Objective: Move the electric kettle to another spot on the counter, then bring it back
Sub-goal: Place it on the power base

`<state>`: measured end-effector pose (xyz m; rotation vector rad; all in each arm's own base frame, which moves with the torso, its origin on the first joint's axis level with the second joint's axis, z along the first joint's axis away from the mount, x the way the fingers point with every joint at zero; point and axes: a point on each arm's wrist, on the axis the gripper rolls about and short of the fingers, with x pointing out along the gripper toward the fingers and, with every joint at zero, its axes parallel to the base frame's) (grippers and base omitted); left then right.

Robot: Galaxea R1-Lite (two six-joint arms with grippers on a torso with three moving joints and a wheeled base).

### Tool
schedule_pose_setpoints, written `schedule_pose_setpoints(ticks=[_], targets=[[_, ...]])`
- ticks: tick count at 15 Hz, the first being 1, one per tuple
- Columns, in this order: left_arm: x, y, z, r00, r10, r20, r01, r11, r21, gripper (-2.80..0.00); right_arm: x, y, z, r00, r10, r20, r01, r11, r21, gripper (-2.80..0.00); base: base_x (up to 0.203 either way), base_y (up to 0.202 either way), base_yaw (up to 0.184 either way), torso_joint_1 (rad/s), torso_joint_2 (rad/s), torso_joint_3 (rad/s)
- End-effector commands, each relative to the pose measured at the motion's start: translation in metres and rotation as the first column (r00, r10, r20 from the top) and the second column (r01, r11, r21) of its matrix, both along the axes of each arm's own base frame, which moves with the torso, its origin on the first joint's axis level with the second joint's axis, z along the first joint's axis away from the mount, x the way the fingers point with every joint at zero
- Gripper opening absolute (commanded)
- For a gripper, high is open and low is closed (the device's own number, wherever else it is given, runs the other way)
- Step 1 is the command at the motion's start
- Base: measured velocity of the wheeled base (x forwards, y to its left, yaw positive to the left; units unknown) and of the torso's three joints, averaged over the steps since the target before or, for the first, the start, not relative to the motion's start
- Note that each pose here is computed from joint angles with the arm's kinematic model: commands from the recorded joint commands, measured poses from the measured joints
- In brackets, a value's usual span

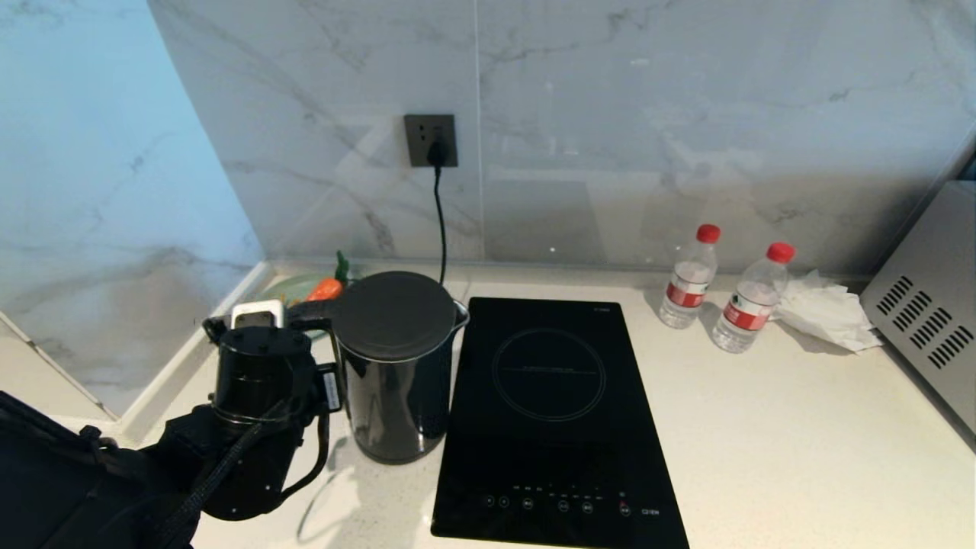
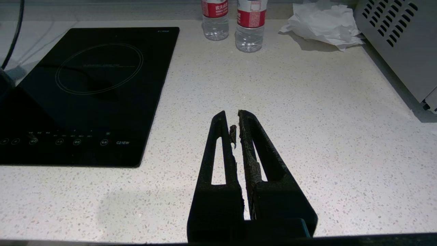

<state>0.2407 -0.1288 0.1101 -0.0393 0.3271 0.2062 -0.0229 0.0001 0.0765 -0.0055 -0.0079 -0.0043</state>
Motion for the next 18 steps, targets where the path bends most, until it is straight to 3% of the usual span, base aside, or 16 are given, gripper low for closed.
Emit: schedule_pose_setpoints(ticks=[1, 10, 18], targets=[[0.005, -0.003, -0.012, 1.0, 0.011, -0.03, -0.01, 1.0, 0.011, -2.8, 0.0, 0.0, 0.0, 1.0, 0.001, 0.0, -0.001, 1.0, -0.001, -2.8, 0.0, 0.0, 0.0, 0.0, 0.0, 0.0], [0.012, 0.019, -0.015, 0.995, 0.097, -0.038, -0.097, 0.995, -0.004, -2.8, 0.0, 0.0, 0.0, 1.0, 0.0, 0.0, 0.0, 1.0, -0.001, -2.8, 0.0, 0.0, 0.0, 0.0, 0.0, 0.0], [-0.015, 0.04, -0.018, 0.989, 0.13, -0.064, -0.131, 0.991, -0.006, -2.8, 0.0, 0.0, 0.0, 1.0, 0.0, 0.0, 0.0, 1.0, -0.001, -2.8, 0.0, 0.0, 0.0, 0.0, 0.0, 0.0]])
